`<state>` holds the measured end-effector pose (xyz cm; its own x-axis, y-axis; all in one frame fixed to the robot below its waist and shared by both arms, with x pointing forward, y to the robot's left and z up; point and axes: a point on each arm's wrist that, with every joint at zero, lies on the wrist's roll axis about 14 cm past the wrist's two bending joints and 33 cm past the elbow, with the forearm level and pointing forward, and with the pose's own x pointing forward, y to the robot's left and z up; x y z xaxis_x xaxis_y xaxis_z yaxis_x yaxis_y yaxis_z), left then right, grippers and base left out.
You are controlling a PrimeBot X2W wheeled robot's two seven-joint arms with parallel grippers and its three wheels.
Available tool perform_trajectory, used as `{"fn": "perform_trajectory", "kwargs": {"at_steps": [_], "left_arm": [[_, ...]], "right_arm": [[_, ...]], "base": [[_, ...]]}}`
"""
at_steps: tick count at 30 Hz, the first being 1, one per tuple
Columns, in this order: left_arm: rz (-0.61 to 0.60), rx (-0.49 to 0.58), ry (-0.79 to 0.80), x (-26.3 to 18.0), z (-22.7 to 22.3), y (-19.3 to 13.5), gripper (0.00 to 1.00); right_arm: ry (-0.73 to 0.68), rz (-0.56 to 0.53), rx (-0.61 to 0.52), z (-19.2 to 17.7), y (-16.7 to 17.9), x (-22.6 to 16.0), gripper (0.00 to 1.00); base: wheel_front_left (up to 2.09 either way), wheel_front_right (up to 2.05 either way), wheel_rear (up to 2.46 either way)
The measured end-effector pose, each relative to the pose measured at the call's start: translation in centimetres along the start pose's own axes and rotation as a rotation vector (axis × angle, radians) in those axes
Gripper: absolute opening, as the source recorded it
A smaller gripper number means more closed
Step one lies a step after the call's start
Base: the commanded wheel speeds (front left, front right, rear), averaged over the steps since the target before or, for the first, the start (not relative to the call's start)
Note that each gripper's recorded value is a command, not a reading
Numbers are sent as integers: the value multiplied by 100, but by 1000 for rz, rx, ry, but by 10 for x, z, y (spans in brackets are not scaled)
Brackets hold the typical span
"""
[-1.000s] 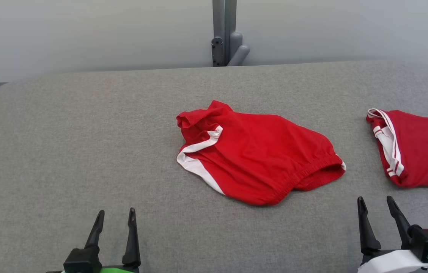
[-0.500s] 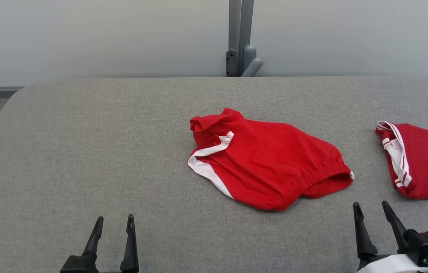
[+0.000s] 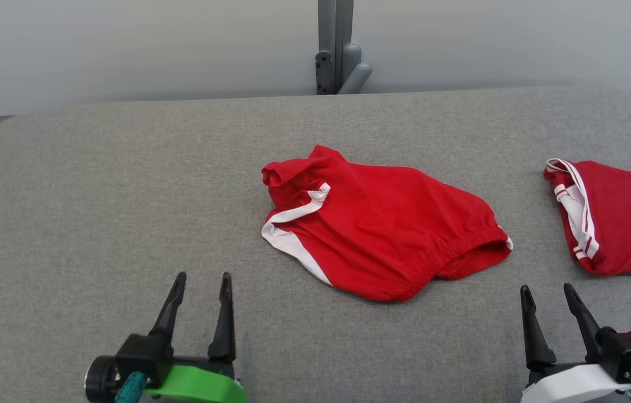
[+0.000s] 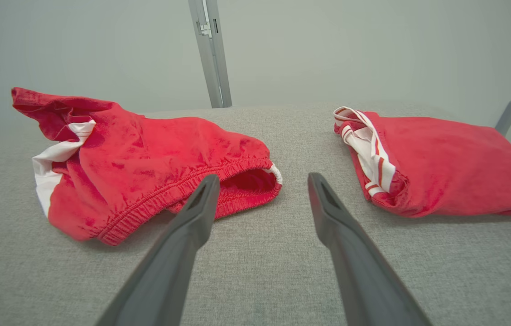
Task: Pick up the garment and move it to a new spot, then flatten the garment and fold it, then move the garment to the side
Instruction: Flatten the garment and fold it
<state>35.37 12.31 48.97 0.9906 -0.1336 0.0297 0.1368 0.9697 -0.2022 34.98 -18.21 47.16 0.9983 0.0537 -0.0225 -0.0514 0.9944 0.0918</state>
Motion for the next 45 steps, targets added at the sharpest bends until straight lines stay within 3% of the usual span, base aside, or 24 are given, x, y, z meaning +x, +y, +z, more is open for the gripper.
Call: {"fn": "perform_trajectory", "kwargs": {"at_steps": [10,18,30,39,45], "left_arm": [[-377,-12,-5,55,2,-114,100],[-602,27,149,74,-31,-182,100],[-705,133,314,101,-83,-212,100],[-792,208,385,104,-104,-237,100],[-815,299,480,91,-128,-235,100]], "right_arm": [[4,-48,0,-1,-15,7,100],[-4,-105,3,2,-32,8,100],[32,-198,11,-8,-59,-1,100],[60,-248,14,-15,-72,-9,100],[46,-259,21,-11,-75,-11,100]], "base": [[0,0,0],[0,0,0],[0,0,0],[0,0,0],[0,0,0]]}}
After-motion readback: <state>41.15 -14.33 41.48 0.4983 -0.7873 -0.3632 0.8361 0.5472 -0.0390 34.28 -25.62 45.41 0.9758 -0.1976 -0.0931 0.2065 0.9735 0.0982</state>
